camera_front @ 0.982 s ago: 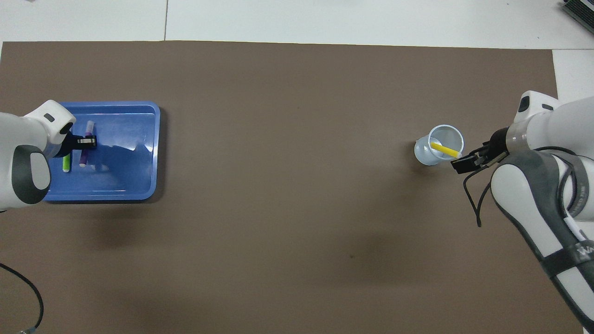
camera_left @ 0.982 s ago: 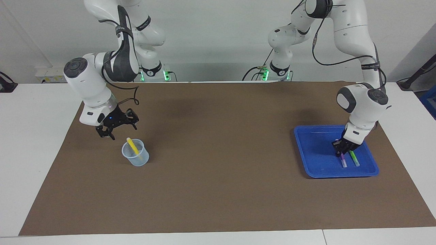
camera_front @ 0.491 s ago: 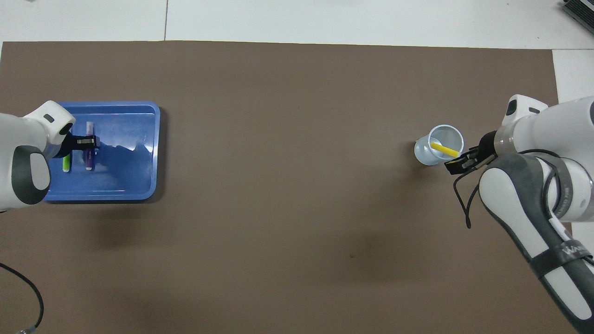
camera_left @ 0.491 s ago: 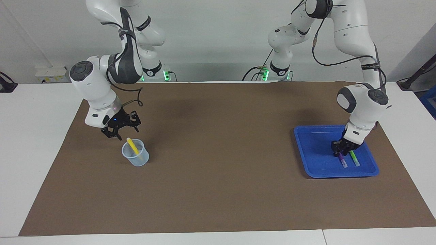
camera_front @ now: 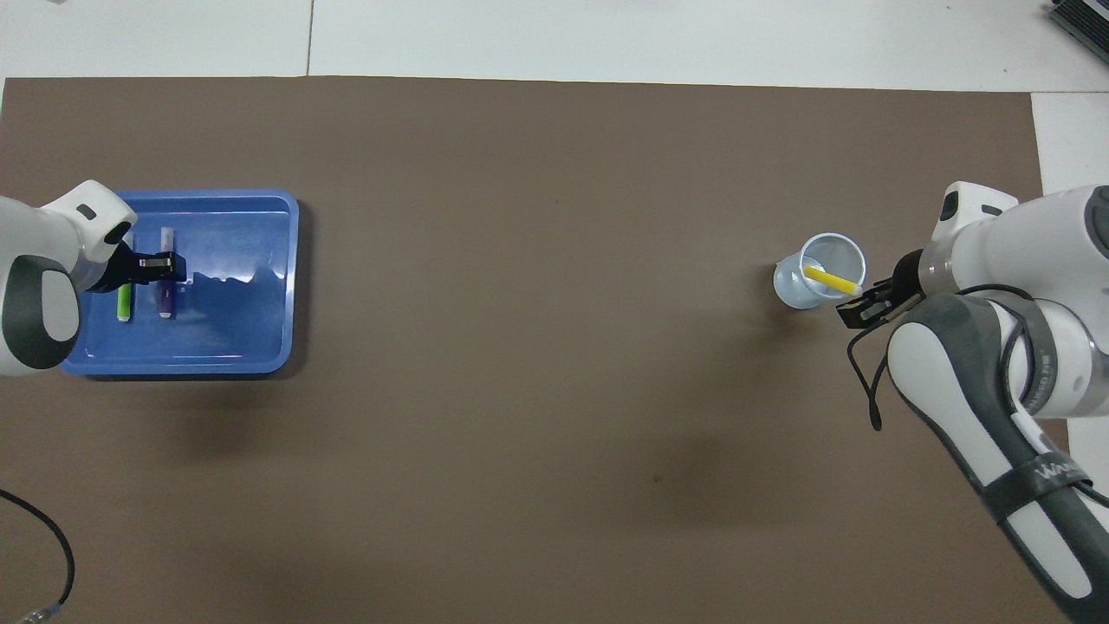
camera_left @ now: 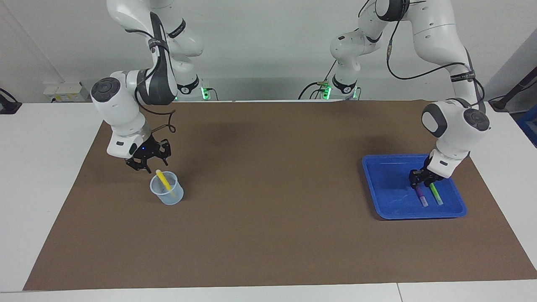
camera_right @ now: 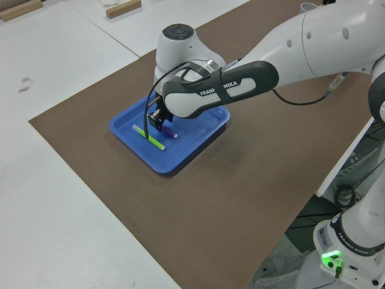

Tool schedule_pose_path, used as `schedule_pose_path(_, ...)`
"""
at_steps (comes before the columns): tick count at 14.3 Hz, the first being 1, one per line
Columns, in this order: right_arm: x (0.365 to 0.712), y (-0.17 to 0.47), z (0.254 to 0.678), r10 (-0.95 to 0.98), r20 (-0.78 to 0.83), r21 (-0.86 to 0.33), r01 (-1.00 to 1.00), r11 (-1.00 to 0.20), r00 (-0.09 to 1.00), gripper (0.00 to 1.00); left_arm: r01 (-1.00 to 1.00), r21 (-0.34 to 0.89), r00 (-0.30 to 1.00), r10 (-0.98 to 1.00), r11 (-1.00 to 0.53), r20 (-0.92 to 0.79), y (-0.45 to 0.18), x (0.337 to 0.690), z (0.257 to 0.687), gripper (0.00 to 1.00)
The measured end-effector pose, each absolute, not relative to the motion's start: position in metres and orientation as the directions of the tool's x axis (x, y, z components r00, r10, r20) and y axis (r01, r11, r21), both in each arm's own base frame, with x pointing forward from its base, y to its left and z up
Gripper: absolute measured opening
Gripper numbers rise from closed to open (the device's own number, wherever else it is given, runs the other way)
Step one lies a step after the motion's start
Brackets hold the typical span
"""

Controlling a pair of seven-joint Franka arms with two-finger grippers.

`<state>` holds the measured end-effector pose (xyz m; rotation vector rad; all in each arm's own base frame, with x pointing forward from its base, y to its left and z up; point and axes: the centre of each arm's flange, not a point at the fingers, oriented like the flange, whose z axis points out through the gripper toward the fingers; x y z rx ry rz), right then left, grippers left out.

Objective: Right arm passes pens to left for tray arrangement
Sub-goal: 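Lower the purple pen beside the green pen and open the left gripper, then raise the left gripper from the tray and swing it toward the cup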

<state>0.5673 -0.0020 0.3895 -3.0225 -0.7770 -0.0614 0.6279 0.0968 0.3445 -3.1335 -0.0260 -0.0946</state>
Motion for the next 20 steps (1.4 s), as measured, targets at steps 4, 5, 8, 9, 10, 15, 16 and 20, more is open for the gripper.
schedule_pose_path(4,0.566,-0.002,0.386,0.482,0.041,-0.01,0.483,-0.876,0.875,0.49,0.031,0.001,0.999,0.031,-1.0,0.024,0.094,0.632,0.394,0.57)
schedule_pose_path(5,0.566,-0.002,0.386,0.482,0.041,-0.01,0.483,-0.876,0.875,0.49,0.062,0.021,0.998,0.062,-0.998,0.012,0.091,0.631,0.404,0.57)
schedule_pose_path(8,0.566,-0.002,0.386,0.482,0.041,-0.01,0.483,-0.876,0.875,0.41,0.169,0.075,0.986,0.167,-0.983,-0.031,0.056,0.625,0.426,0.59)
schedule_pose_path(9,0.566,-0.002,0.386,0.482,0.041,-0.01,0.483,-0.876,0.875,0.41,0.204,0.074,0.979,0.201,-0.976,-0.044,0.035,0.624,0.431,0.61)
schedule_pose_path(10,0.566,-0.002,0.386,0.482,0.042,-0.01,0.483,-0.876,0.875,0.35,0.238,0.07,0.97,0.235,-0.969,-0.055,0.012,0.622,0.435,0.61)
schedule_pose_path(15,0.567,-0.002,0.391,0.482,0.05,-0.004,0.483,-0.876,0.875,0.33,0.441,0.111,0.895,0.428,-0.89,-0.123,-0.068,0.613,0.446,0.7)
schedule_pose_path(16,0.567,-0.002,0.392,0.482,0.052,-0.003,0.483,-0.876,0.875,0.34,0.482,0.126,0.874,0.466,-0.867,-0.136,-0.078,0.611,0.451,0.73)
schedule_pose_path(20,0.57,-0.005,0.397,0.479,0.065,0.005,0.48,-0.877,0.875,0.48,0.617,0.135,0.786,0.596,-0.775,-0.165,-0.118,0.602,0.468,0.76)
